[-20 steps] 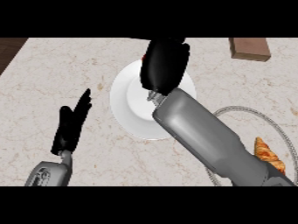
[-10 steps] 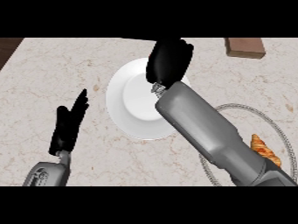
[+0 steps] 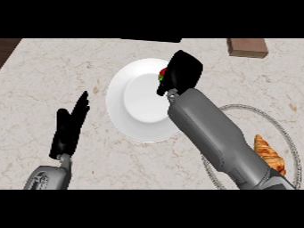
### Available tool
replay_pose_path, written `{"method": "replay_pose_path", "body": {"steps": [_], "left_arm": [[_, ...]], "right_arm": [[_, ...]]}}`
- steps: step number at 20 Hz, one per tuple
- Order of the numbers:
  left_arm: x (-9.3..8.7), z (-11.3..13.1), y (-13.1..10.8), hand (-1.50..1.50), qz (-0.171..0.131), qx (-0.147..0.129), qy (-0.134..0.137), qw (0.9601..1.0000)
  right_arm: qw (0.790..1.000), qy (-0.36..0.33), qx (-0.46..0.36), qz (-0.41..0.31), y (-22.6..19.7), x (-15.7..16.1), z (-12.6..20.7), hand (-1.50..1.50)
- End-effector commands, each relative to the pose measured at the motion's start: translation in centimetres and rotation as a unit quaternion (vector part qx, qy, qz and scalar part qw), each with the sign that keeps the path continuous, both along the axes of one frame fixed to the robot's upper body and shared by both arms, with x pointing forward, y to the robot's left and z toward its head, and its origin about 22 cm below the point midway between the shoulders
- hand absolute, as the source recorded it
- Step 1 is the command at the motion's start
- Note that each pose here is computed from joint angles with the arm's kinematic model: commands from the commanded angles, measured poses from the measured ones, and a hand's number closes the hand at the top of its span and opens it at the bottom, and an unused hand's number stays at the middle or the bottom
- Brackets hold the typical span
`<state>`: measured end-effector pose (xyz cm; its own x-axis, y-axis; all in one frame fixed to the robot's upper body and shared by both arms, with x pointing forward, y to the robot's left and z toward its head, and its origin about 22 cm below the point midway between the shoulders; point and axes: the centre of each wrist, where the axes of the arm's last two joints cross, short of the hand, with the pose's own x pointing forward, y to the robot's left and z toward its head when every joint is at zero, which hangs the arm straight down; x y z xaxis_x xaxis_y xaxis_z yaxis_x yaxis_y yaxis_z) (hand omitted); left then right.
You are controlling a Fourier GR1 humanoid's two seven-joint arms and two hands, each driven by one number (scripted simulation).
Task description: Pick the tomato from the placemat and place it in the plate
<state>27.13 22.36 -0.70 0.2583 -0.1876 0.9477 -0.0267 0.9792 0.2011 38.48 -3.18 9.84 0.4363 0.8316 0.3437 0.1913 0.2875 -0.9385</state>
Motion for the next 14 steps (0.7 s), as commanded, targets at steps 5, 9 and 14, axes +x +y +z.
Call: {"method": "replay_pose_path", "body": {"steps": [5,9,14], "left_arm": [[-1.6,-1.0,0.2,0.00,0.007,0.002,-0.004,1.0000],[-0.7,0.5,1.6,0.00,0.010,-0.001,0.002,1.0000],[-1.8,-0.8,2.1,0.00,0.023,-0.003,0.006,0.9997]], "right_arm": [[0.985,0.119,0.106,-0.069,-1.1,0.0,-4.1,-1.50],[0.989,0.064,0.134,0.011,0.7,-1.0,-3.5,-1.50],[0.961,-0.129,0.236,0.060,1.3,-1.5,-0.5,-1.50]]}}
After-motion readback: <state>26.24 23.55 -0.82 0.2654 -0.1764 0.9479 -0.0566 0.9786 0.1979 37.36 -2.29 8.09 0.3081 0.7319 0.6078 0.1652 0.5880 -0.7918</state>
